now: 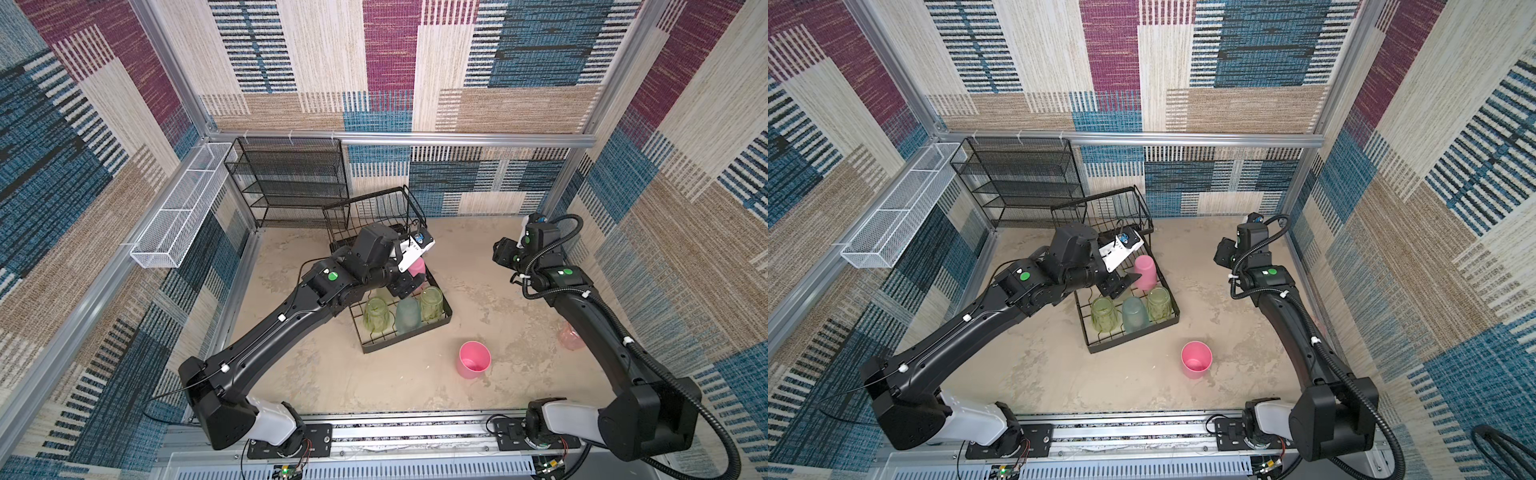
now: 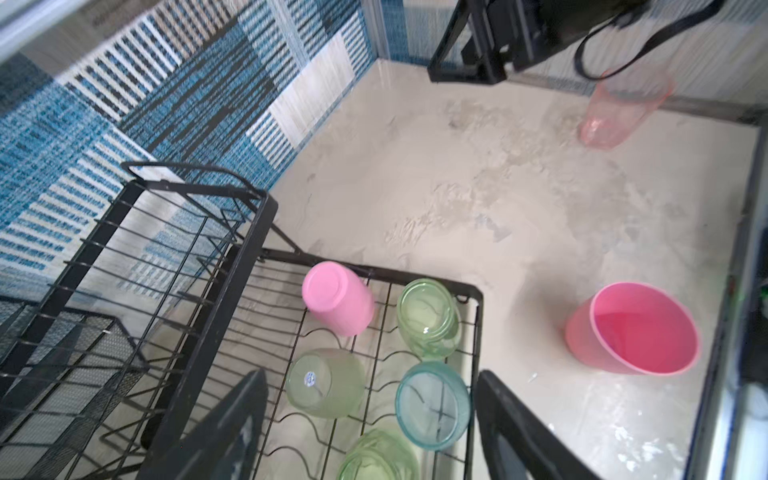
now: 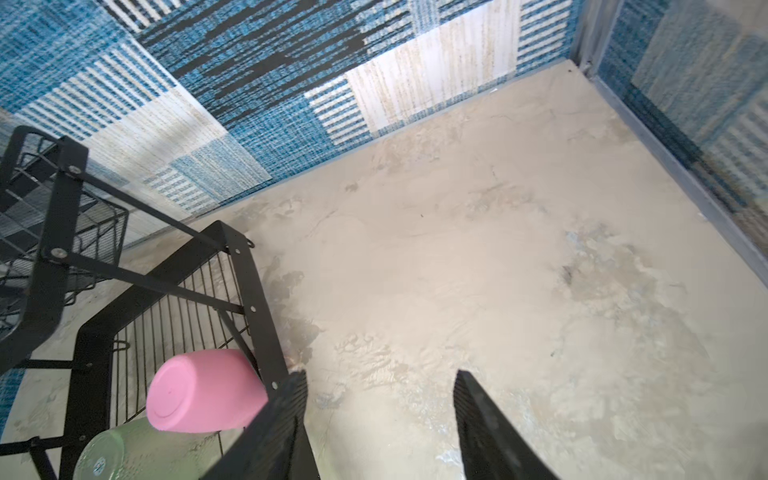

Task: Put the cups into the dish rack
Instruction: 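Swing the left gripper up over the rack while right gripper moves toward the table cup, then lower the right gripper over the clear pink-rimmed cup and close on its rim, then lift the clear cup with the right gripper toward the left gripper above the rack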

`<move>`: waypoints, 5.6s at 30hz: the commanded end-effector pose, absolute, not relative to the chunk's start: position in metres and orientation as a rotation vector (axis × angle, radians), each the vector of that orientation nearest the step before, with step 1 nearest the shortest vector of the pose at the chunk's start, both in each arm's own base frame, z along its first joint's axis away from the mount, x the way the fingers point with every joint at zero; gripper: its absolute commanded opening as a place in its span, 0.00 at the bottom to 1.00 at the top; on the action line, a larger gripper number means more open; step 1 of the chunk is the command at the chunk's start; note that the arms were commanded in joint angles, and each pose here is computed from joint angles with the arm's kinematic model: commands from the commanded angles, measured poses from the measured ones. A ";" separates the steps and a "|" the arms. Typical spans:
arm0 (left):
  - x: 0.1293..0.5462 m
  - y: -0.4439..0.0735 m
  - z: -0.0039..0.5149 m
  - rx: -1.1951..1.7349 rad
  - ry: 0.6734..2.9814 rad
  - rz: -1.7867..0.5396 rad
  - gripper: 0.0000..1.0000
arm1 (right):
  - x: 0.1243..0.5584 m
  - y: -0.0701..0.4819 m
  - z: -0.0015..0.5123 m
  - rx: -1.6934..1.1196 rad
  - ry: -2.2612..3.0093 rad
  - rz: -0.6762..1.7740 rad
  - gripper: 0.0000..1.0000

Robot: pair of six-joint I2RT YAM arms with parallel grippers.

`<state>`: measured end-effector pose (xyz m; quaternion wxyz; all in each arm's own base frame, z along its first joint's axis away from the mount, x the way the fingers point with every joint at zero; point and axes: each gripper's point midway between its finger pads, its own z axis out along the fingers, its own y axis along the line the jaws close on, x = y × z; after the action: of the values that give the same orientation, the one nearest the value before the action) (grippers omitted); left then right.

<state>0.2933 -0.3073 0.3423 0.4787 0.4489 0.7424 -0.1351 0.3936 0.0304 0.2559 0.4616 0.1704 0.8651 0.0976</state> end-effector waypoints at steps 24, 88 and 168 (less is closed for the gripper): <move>0.249 -0.313 0.339 1.014 1.767 -0.689 0.81 | 0.324 -0.092 0.225 0.877 2.216 0.144 0.59; 0.238 -0.329 0.331 1.071 1.784 -0.956 0.81 | 0.266 -0.164 0.112 1.368 2.229 -0.159 0.40; 0.400 -0.184 0.431 0.021 1.959 -0.847 0.84 | 0.359 0.202 0.491 -0.545 1.359 1.115 0.00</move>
<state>0.3983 -0.1763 0.4196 0.4893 0.0243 0.8177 -0.3023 0.3792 0.1861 0.4716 0.6066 -0.1727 0.6422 0.4357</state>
